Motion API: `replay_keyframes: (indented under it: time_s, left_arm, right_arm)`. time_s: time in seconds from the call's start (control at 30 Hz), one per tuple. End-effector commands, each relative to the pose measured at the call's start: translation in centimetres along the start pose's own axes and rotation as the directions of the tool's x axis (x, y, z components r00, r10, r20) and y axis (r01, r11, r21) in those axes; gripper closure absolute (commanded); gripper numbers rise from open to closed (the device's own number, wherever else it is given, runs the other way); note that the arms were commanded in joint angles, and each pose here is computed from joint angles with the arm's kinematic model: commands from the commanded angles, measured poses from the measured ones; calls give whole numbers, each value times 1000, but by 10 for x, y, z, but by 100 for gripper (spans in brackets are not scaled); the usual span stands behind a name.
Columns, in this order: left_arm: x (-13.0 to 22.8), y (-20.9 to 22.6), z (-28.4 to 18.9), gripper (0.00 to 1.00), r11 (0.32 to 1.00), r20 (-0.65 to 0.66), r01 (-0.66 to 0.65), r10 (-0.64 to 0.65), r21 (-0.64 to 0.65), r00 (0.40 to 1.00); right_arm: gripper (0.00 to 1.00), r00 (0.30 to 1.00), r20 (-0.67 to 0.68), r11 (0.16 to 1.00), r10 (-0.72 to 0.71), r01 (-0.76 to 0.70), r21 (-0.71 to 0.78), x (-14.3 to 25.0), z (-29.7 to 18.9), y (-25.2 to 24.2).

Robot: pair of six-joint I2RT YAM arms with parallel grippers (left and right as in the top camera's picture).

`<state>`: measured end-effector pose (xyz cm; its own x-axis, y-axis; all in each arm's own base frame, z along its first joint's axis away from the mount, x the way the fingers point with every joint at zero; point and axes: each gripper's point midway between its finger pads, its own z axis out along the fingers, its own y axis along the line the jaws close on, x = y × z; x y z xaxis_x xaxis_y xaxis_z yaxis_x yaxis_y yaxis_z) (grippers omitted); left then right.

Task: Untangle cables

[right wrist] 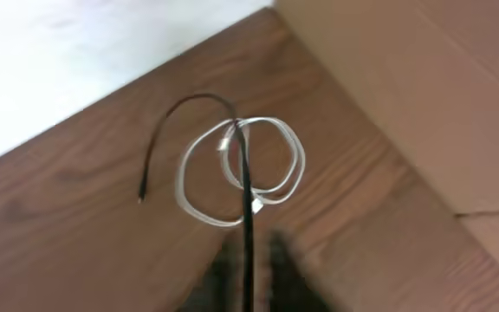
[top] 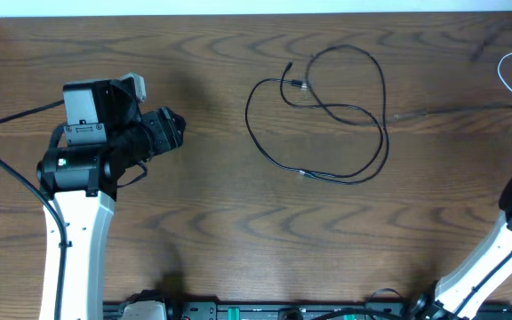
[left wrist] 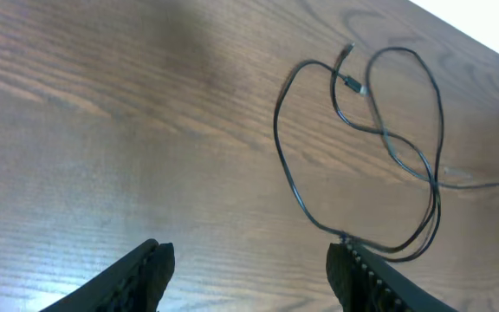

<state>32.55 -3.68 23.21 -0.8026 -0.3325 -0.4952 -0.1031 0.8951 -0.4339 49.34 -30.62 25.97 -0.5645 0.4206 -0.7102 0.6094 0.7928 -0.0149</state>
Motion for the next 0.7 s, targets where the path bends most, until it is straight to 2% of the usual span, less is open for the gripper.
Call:
replay_keyframes:
  time_s: [0.0,0.03,0.07,0.2,0.27,0.43,0.67]
  left_arm:
    - [-2,-6,-4,37,1000,2,-15,15,19,1000]
    - [-1,-6,-4,37,1000,-1,-13,13,18,1000]
    - [-1,-6,-4,37,1000,-2,-13,13,18,1000]
    - [-1,-6,-4,37,1000,-1,-14,14,17,1000]
    - [-1,-6,-4,37,1000,-1,-14,14,17,1000]
    - [-1,-6,-4,37,1000,-1,-13,13,17,1000]
    - [-1,-6,-4,37,1000,-1,-13,13,18,1000]
  right_arm:
    - [47,1000,-17,1000,19,-18,14,9,11,-10]
    - [34,999,-31,1000,18,-18,3,13,13,-8]
    - [26,999,-40,1000,16,-17,-2,16,14,-7]
    - [4,996,-71,991,-52,43,-128,25,11,25]
    - [1,991,-88,965,-105,81,-248,34,6,55]
    - [1,960,-109,862,-256,176,-475,63,-19,136]
    - [1,878,-85,734,-471,337,-590,121,-46,240]
